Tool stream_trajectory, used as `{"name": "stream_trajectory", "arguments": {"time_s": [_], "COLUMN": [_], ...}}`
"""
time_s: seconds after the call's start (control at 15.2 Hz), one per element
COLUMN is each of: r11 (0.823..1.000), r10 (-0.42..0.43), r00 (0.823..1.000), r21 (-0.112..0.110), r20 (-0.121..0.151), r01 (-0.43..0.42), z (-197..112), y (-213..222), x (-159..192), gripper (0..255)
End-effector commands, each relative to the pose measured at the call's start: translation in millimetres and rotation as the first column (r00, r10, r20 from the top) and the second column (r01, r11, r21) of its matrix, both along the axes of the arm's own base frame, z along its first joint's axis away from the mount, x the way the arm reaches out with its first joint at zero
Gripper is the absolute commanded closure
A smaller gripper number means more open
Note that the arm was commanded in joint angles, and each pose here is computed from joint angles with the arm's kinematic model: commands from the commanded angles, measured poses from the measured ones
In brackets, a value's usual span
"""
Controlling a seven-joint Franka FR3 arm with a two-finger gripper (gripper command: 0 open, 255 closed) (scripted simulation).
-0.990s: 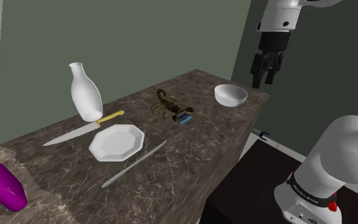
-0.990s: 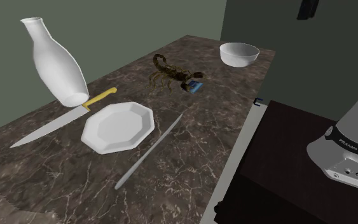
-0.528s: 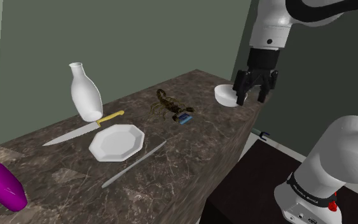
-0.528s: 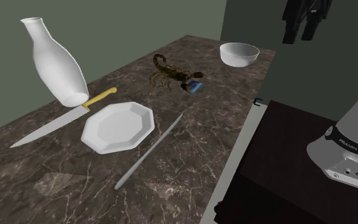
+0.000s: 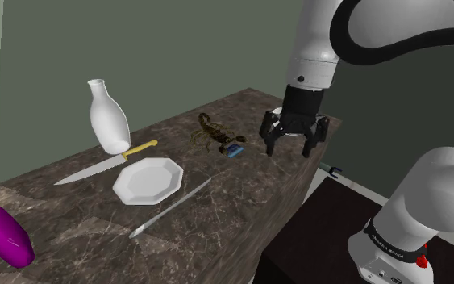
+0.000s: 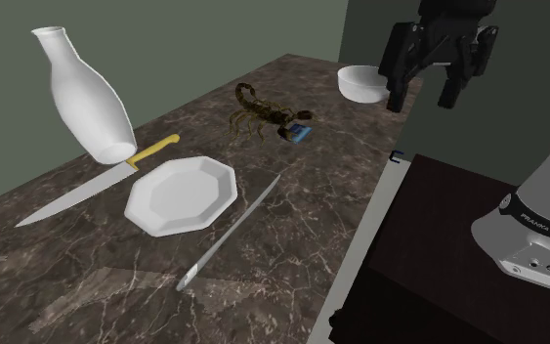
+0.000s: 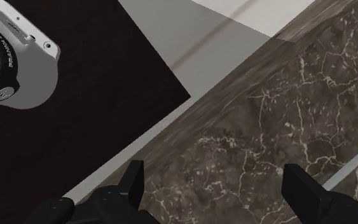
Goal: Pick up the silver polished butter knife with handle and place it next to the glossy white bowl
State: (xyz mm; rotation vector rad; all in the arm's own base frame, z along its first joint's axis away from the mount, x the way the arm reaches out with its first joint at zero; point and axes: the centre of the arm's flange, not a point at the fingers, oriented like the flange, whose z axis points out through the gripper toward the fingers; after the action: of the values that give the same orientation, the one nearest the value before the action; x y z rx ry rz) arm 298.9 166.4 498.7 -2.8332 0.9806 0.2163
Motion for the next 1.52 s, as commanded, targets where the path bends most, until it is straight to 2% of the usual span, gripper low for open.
{"name": "stream_trajectory", "arguments": {"time_s": [0.0, 0.26, 0.53, 0.73, 0.92, 1.12, 1.32, 1.45], "r11": [0.996, 0.972, 0.925, 0.875, 0.814, 0.742, 0.662, 0.662], "r10": [-0.084, -0.235, -0.381, -0.484, -0.581, -0.67, -0.749, -0.75], "r00": [0.996, 0.972, 0.925, 0.875, 0.813, 0.741, 0.661, 0.661], "r21": [0.001, -0.002, -0.006, -0.01, -0.014, -0.018, -0.023, -0.023], "r20": [-0.004, -0.01, -0.016, -0.02, -0.024, -0.027, -0.03, -0.029], "r01": [0.084, 0.235, 0.381, 0.484, 0.581, 0.67, 0.749, 0.749], "z": [-9.2, -30.0, -51.1, -67.0, -83.1, -99.4, -115.6, -125.9], "y": [21.7, 62.9, 100.5, 125.9, 148.5, 168.0, 183.9, 185.9], "x": [7.0, 26.9, 52.7, 75.5, 101.1, 128.9, 158.1, 158.5], "gripper": [0, 0, 0, 0, 0, 0, 0, 0]}}
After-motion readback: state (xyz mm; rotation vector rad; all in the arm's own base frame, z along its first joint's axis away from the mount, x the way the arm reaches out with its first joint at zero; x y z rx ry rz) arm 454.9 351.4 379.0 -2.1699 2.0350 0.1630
